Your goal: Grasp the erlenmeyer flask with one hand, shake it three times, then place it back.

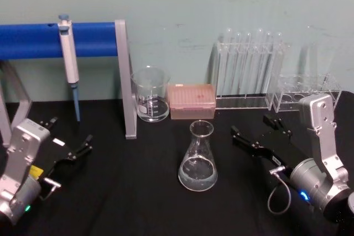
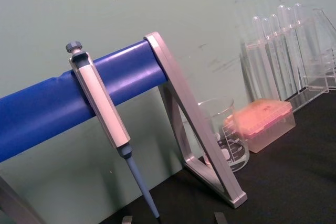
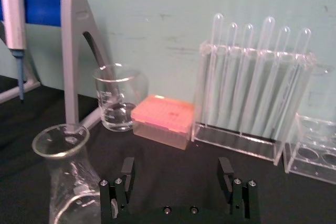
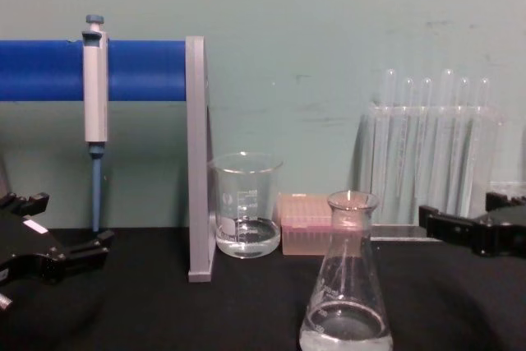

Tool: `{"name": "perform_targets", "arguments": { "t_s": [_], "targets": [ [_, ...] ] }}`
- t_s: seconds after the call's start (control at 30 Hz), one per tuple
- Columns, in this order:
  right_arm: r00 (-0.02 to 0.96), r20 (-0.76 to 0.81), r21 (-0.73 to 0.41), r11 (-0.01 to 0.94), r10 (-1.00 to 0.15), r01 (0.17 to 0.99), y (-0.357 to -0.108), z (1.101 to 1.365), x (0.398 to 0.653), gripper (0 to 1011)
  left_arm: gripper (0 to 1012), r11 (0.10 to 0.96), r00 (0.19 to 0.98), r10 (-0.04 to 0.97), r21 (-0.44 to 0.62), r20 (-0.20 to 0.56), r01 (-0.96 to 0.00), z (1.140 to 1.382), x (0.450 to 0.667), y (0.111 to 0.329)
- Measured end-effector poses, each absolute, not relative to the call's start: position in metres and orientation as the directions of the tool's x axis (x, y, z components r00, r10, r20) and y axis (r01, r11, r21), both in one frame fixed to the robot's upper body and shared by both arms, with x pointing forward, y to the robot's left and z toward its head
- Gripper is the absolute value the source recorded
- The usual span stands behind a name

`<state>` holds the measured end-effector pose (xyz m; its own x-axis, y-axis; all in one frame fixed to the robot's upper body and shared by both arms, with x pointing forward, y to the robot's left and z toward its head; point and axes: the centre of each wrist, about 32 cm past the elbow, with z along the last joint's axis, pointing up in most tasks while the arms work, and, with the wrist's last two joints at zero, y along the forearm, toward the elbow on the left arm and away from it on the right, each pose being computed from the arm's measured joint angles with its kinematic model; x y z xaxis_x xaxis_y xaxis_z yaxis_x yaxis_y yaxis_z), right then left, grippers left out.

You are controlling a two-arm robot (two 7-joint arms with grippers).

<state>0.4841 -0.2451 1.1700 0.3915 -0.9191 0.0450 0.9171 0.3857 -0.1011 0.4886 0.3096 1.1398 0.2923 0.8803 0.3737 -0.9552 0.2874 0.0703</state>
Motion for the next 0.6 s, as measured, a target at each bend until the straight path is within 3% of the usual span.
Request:
{"name": "perform_targets", "arguments": {
  "t_s": [0.6],
  "targets": [
    [0.394,0.046,-0.136,0.385,-0.918,0.913,-0.2419,1.1634,0.4862,1000,1001,0.287,0.292,0.88,0.07,0.374,-0.955,1.1398,0.4886,0.3097]
  ]
}}
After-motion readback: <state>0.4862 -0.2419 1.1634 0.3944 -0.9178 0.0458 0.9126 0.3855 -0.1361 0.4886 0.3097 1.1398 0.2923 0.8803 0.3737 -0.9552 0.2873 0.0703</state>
